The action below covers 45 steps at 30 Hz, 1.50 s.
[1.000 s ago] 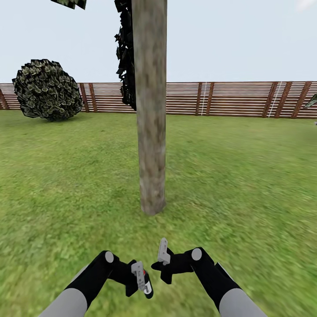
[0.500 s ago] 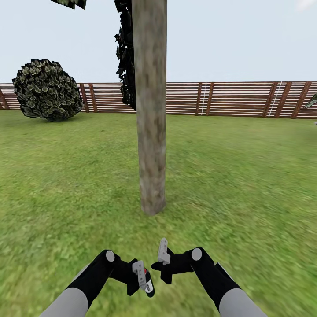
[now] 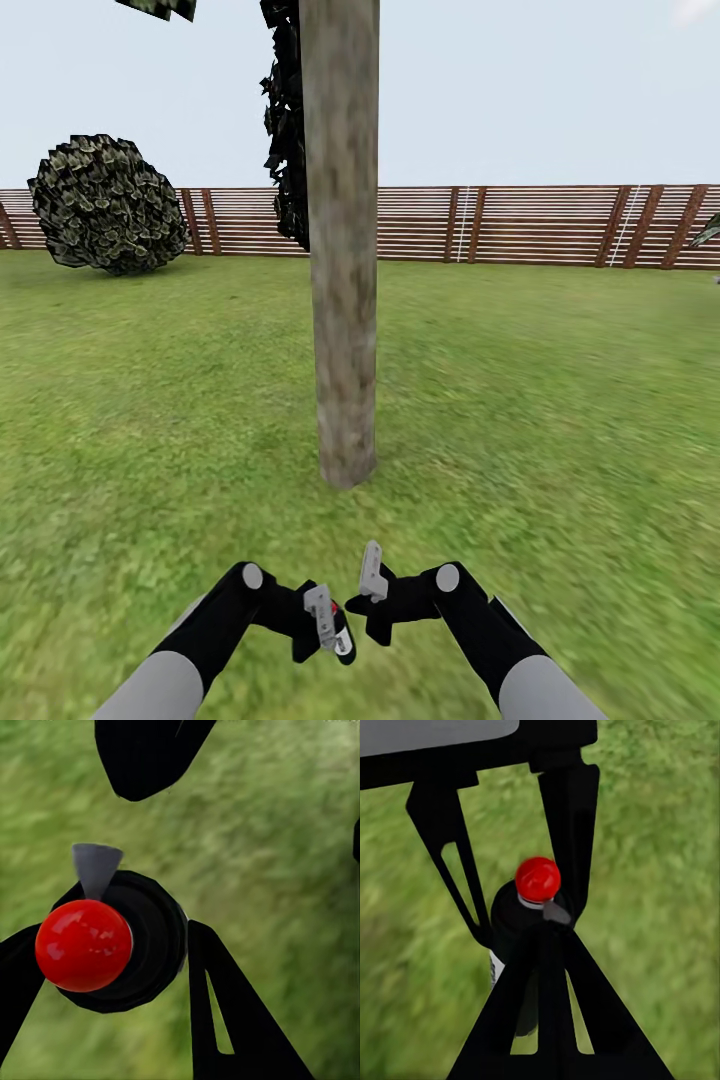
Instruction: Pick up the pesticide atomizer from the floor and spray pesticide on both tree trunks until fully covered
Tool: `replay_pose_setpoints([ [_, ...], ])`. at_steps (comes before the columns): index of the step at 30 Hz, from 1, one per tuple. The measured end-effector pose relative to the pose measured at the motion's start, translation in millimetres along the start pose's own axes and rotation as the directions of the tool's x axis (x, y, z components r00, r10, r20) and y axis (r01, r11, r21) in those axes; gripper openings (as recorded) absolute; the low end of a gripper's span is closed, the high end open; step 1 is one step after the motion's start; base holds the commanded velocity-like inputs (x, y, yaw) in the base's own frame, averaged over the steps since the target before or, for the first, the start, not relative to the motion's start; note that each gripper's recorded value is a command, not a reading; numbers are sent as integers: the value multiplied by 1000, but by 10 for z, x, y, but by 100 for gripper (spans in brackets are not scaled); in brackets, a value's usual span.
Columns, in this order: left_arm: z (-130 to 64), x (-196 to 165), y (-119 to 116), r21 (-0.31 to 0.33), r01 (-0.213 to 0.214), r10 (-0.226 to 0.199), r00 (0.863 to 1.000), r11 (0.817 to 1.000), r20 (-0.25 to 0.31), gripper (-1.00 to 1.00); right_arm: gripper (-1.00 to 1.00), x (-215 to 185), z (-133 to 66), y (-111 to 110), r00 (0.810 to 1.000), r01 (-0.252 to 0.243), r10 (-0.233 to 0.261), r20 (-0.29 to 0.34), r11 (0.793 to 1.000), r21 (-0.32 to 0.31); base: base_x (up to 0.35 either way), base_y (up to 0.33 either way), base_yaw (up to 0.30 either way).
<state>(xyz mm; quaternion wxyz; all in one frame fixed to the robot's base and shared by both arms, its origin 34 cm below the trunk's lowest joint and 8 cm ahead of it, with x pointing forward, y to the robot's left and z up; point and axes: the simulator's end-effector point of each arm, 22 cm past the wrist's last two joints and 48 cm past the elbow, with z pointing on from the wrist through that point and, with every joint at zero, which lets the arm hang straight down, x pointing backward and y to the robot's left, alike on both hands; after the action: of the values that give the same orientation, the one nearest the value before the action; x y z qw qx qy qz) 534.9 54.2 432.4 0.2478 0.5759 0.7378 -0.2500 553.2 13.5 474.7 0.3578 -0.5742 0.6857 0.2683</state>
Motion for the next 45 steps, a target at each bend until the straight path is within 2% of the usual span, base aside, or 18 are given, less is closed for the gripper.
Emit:
replay_pose_setpoints([
  [30,102,-172,-105,23,-9,8,1000,1000,23,-100,-100,11,-4,-1,1000,-1,1,-2,1000,0,0,0,0],
  [38,81,-50,-83,18,1,-1,1000,1000,4,-100,-100,9,-5,-3,1000,0,0,-1,1000,1,0,0,0],
  [45,-159,378,100,-23,16,-17,998,1000,-57,-100,-100,9,-5,-3,1000,0,0,-1,1000,1,0,0,0],
])
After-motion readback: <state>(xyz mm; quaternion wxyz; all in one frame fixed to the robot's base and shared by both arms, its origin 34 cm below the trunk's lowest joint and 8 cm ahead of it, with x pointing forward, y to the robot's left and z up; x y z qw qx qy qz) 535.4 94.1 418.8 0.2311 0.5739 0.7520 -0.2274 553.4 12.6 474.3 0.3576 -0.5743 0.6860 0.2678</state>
